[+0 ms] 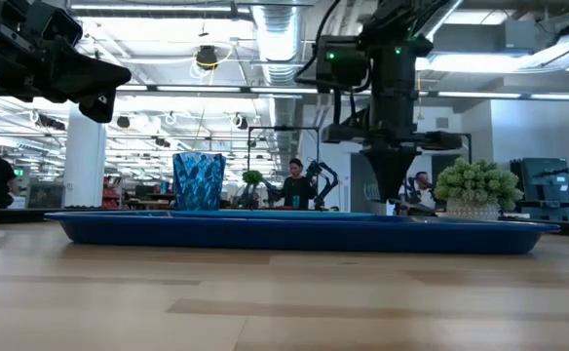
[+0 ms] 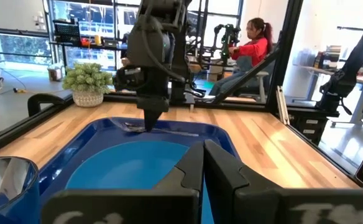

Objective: Pick and place plate/cup/fork/spoon on tray
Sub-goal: Put the blue fork between the black spoon and the blue plate on the blue serving tray

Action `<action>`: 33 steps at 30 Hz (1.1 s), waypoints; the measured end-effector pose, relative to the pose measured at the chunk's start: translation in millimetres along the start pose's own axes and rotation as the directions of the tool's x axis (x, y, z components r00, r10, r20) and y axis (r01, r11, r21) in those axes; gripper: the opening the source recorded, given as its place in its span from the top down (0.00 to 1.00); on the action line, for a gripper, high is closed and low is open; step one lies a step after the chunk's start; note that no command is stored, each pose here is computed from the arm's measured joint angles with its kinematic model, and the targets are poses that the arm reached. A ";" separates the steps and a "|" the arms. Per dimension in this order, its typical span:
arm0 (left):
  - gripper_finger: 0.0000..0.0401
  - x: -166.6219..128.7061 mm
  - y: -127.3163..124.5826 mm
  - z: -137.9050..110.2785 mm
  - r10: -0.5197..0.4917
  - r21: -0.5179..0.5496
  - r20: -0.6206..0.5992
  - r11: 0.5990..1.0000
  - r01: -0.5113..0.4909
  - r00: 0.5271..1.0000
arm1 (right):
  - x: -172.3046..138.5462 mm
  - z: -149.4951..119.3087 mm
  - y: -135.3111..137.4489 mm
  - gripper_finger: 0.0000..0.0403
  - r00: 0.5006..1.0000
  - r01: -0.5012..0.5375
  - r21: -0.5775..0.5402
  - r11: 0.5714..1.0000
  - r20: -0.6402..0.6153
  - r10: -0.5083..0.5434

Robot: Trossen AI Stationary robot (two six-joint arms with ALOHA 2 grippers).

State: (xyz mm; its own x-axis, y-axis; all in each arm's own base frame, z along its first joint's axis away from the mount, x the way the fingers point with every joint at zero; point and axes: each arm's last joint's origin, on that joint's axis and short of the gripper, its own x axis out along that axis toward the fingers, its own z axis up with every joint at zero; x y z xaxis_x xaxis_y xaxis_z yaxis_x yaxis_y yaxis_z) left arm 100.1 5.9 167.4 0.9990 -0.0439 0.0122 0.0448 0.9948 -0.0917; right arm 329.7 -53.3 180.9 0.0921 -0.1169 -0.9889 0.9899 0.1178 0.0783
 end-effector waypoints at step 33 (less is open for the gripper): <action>1.00 0.0 0.0 -0.1 -0.001 -0.016 -0.001 1.000 0.001 1.000 | 22.2 1.8 -13.7 0.96 0.999 0.004 0.012 1.000 -0.048 -0.003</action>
State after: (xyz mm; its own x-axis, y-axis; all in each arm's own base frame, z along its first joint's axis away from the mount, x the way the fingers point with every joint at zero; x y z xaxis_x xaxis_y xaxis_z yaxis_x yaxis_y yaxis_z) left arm 100.1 5.9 167.3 0.9989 -0.0450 0.0114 0.0460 0.9931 -0.1078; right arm 318.4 -59.3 158.1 0.0837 -0.0695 -0.9941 0.9915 0.1058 0.0761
